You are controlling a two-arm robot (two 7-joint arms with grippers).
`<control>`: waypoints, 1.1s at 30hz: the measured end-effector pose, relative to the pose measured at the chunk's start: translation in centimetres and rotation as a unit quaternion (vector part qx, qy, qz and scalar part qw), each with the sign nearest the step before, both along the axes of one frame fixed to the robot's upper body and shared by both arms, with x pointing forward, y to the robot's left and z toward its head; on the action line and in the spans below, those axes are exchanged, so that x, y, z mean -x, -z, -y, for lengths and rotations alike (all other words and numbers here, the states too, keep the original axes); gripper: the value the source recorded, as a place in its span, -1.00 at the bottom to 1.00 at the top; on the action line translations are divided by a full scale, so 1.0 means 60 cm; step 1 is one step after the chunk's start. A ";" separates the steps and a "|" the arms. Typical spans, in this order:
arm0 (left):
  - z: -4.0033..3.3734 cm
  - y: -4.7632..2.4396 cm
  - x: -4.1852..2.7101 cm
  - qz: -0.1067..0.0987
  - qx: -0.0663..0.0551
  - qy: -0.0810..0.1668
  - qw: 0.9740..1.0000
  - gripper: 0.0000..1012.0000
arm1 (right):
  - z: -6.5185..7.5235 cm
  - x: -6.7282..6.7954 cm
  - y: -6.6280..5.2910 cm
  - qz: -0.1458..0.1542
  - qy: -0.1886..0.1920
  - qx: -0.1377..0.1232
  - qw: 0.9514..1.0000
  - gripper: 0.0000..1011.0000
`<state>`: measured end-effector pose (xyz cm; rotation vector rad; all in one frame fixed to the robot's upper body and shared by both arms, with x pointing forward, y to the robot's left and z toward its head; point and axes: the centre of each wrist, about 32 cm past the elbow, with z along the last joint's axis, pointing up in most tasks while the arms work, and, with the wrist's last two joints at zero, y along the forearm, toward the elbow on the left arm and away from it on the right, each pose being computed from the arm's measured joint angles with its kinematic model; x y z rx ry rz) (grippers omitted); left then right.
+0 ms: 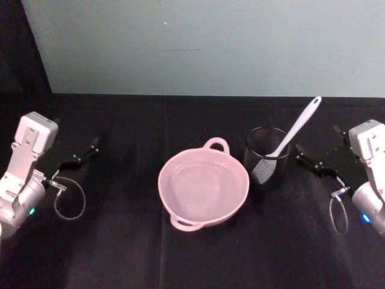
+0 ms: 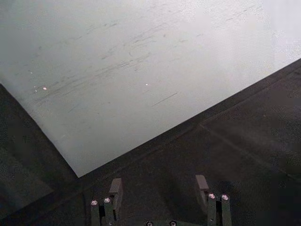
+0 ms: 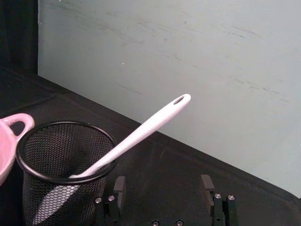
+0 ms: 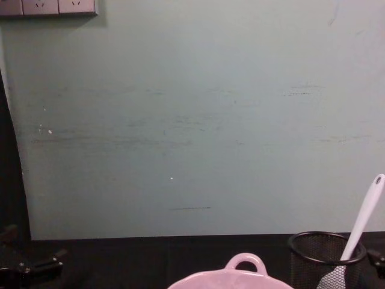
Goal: Use the one hand to pick up the spoon and stir the clear water in the bowl.
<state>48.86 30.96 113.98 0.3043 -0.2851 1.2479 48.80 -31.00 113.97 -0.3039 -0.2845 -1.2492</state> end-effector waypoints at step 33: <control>0.000 0.000 0.000 0.000 0.000 0.000 1.000 1.00 | -0.003 0.008 -0.033 -0.059 -0.046 -0.306 0.949 0.98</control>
